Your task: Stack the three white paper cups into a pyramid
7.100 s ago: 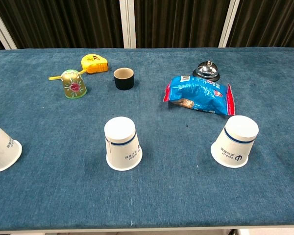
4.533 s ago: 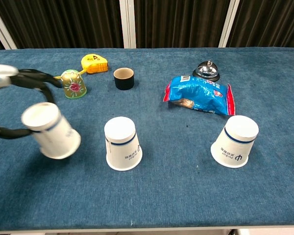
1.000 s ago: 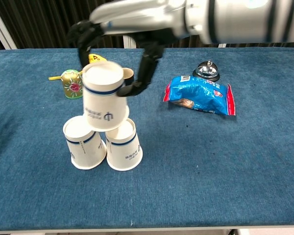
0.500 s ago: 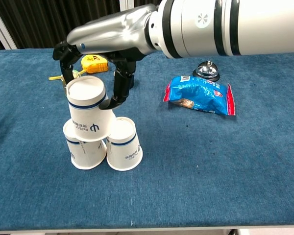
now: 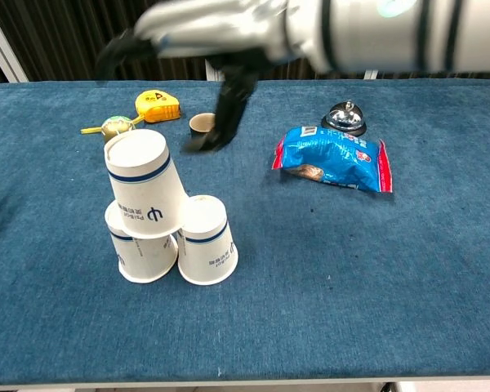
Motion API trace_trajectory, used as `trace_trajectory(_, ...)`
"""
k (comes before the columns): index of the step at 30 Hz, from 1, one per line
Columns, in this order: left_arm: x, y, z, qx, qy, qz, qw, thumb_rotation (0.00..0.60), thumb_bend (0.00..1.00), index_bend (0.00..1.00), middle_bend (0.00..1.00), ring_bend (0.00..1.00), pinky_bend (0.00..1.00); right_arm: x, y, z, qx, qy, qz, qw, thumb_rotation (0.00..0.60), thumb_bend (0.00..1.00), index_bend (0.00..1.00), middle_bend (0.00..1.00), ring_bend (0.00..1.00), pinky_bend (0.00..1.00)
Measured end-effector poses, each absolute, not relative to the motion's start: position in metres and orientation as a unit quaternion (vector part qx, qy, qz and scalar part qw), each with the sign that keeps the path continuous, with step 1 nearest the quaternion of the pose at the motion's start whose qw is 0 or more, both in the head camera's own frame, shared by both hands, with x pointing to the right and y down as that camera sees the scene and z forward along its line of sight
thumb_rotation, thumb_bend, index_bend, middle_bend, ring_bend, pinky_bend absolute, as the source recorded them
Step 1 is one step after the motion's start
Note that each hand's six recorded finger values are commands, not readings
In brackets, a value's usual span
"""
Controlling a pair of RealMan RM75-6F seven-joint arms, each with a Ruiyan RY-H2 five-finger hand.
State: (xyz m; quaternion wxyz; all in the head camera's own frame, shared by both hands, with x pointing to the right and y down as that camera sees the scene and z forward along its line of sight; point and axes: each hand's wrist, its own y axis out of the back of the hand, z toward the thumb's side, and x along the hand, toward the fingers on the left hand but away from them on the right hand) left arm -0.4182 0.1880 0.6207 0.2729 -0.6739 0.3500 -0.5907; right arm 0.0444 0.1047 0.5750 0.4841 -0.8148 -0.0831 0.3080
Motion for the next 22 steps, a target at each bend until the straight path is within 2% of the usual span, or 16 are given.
trace_trajectory(4, -0.432, 0.181, 0.615, -0.659, 0.369, -0.588, 0.288, 0.600, 0.21, 0.19, 0.06, 0.00, 0.00, 0.091, 0.090, 0.566, -0.781, -0.148, 0.331, 0.509, 0.600, 0.46, 0.03, 0.06, 0.00, 0.01)
trace_trajectory(10, -0.457, 0.177, 0.602, -0.638, 0.395, -0.587, 0.304, 0.600, 0.21, 0.19, 0.06, 0.00, 0.00, 0.221, 0.091, 0.561, -0.705, -0.278, 0.417, 0.502, 0.600, 0.46, 0.00, 0.04, 0.00, 0.01)
trace_trajectory(13, -0.466, 0.179, 0.596, -0.631, 0.403, -0.588, 0.305, 0.600, 0.21, 0.19, 0.06, 0.00, 0.00, 0.297, 0.111, 0.559, -0.666, -0.342, 0.465, 0.473, 0.600, 0.46, 0.00, 0.03, 0.00, 0.01)
trace_trajectory(17, -0.466, 0.183, 0.589, -0.627, 0.408, -0.587, 0.310, 0.600, 0.21, 0.19, 0.06, 0.00, 0.00, 0.388, 0.154, 0.554, -0.616, -0.409, 0.518, 0.430, 0.600, 0.46, 0.00, 0.03, 0.00, 0.01)
trace_trajectory(22, -0.461, 0.191, 0.581, -0.623, 0.414, -0.581, 0.320, 0.600, 0.21, 0.19, 0.06, 0.00, 0.00, 0.444, 0.191, 0.548, -0.592, -0.441, 0.543, 0.400, 0.600, 0.45, 0.00, 0.03, 0.00, 0.01)
